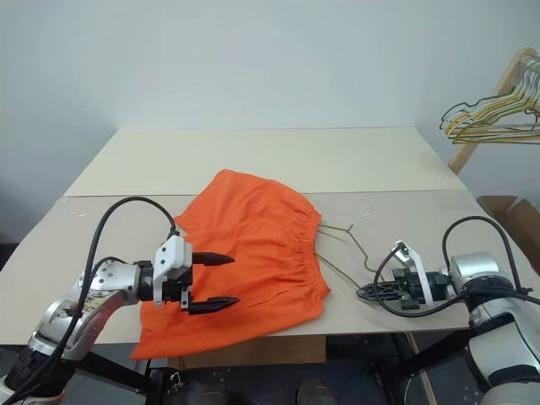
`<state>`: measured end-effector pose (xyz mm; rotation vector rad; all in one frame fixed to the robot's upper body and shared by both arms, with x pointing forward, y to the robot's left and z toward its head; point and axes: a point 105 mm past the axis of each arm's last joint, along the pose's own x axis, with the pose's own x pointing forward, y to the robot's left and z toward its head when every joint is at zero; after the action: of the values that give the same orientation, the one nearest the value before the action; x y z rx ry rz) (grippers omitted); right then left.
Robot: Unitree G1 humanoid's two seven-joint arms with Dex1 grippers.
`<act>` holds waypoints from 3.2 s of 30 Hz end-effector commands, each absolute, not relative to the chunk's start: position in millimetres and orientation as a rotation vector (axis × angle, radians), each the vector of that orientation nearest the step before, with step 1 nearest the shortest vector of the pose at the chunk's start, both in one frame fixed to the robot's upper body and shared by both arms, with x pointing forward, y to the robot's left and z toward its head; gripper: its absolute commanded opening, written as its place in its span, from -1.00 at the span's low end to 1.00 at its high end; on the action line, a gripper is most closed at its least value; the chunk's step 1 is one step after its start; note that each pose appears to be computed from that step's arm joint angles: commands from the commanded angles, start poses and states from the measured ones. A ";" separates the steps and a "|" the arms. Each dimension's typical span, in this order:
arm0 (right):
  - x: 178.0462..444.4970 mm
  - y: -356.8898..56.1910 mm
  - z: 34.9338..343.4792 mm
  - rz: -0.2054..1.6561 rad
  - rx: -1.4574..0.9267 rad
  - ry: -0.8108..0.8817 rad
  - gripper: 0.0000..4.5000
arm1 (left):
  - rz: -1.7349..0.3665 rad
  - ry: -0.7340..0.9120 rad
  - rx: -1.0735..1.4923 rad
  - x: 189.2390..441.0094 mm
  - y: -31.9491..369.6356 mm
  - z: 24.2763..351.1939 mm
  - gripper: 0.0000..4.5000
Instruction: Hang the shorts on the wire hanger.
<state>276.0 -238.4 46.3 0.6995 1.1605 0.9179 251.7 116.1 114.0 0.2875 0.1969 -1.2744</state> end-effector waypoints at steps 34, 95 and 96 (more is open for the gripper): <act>360.8 -201.2 94.9 1.021 0.271 0.529 -1.00 | -1.207 0.028 0.334 276.0 110.2 146.2 0.99; 349.4 -127.0 136.3 1.114 -0.696 0.043 -1.00 | -1.470 0.237 0.848 392.3 118.5 216.2 -0.99; 347.1 -126.8 137.2 1.126 -0.693 0.038 -0.87 | -1.473 0.228 0.853 391.9 118.6 218.7 -1.00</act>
<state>349.3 -133.3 120.5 -0.6579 0.1340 1.1104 391.3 115.4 206.4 0.8298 0.2684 -1.4894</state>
